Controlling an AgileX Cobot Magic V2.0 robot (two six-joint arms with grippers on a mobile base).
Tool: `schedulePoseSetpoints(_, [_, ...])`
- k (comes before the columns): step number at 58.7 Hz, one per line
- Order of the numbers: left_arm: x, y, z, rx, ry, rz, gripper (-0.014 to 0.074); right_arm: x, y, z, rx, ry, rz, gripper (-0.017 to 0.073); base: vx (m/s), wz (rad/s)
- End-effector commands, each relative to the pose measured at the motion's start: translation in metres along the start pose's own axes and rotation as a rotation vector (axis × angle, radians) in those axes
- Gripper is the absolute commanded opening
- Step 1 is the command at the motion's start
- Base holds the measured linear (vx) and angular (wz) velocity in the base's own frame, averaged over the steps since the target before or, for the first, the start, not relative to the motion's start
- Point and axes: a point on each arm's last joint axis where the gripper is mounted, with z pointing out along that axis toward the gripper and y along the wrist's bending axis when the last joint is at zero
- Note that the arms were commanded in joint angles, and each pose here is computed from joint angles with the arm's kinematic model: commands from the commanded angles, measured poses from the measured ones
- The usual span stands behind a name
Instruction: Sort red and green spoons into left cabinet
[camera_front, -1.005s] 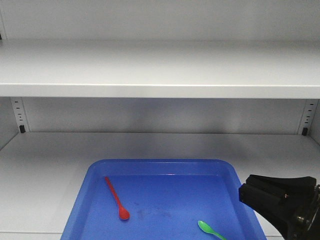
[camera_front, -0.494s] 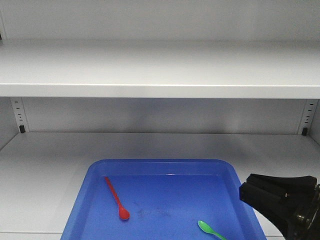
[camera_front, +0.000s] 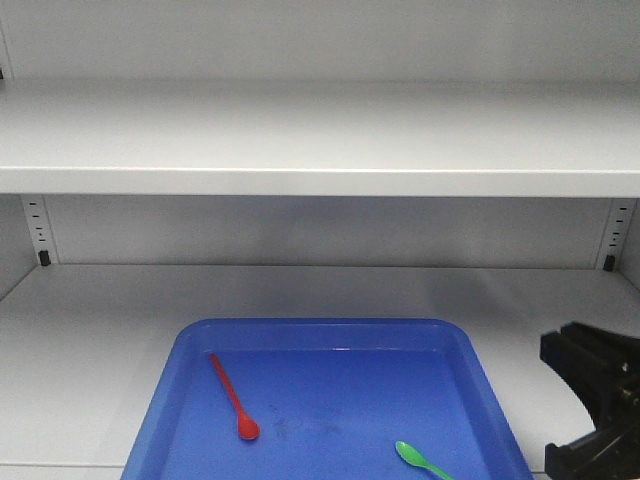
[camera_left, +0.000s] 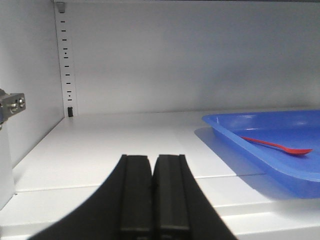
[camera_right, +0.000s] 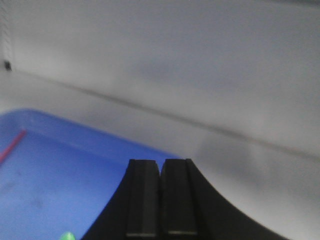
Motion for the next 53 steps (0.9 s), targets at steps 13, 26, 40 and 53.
schedulePoseSetpoints(13, [-0.009,0.0,-0.002,-0.002,-0.098,-0.008,0.0,-0.017,0.0,-0.014,0.0,-0.105,-0.024,-0.0006,0.0,0.0])
schedulePoseSetpoints(26, [-0.009,0.0,-0.002,-0.002,-0.098,-0.008,0.0,0.018,-0.013,-0.048,0.121,-0.186,0.066,-0.0006,0.0,0.0])
schedulePoseSetpoints(40, [-0.009,0.0,-0.002,-0.002,-0.098,-0.008,0.0,0.058,-0.015,-0.082,0.243,-0.209,0.038,-0.0006,0.0,0.0])
schedulePoseSetpoints(53, [-0.009,0.0,-0.002,-0.002,-0.098,-0.008,0.0,0.086,-0.014,-0.102,0.334,-0.201,0.024,-0.0006,0.0,0.0])
